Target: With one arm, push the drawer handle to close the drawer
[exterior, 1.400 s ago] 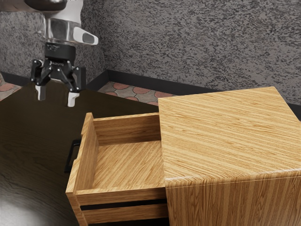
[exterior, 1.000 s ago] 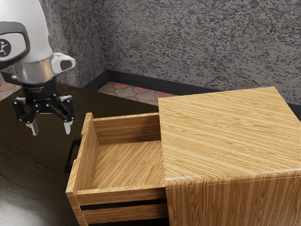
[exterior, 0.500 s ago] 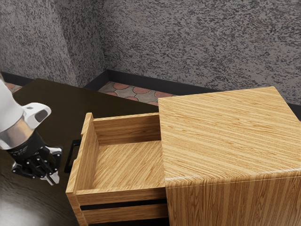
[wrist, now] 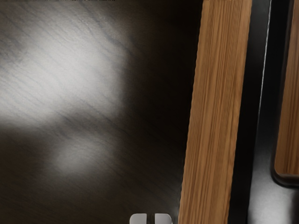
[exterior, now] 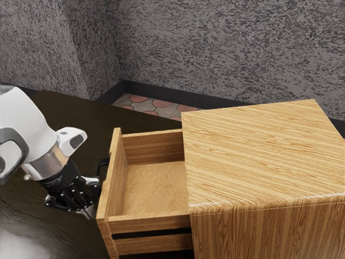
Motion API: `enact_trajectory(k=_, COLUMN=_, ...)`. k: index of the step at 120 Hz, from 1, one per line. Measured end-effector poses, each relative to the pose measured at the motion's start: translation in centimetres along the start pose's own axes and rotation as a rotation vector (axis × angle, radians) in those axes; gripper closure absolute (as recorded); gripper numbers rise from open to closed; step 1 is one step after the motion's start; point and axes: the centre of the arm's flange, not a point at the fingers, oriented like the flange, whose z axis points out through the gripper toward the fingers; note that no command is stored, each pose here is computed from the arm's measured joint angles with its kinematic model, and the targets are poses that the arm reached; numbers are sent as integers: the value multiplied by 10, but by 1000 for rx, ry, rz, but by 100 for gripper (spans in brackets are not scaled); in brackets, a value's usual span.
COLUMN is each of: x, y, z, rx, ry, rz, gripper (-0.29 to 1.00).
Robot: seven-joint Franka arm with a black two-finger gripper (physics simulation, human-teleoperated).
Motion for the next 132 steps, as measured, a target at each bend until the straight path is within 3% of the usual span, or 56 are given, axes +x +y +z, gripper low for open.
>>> enact_trajectory(k=55, x=-6, y=55, z=16, rx=-43, ry=14, rz=60, gripper=78)
enact_trajectory(k=132, x=-17, y=121, z=33, rx=-55, ry=-1, rz=150, gripper=79)
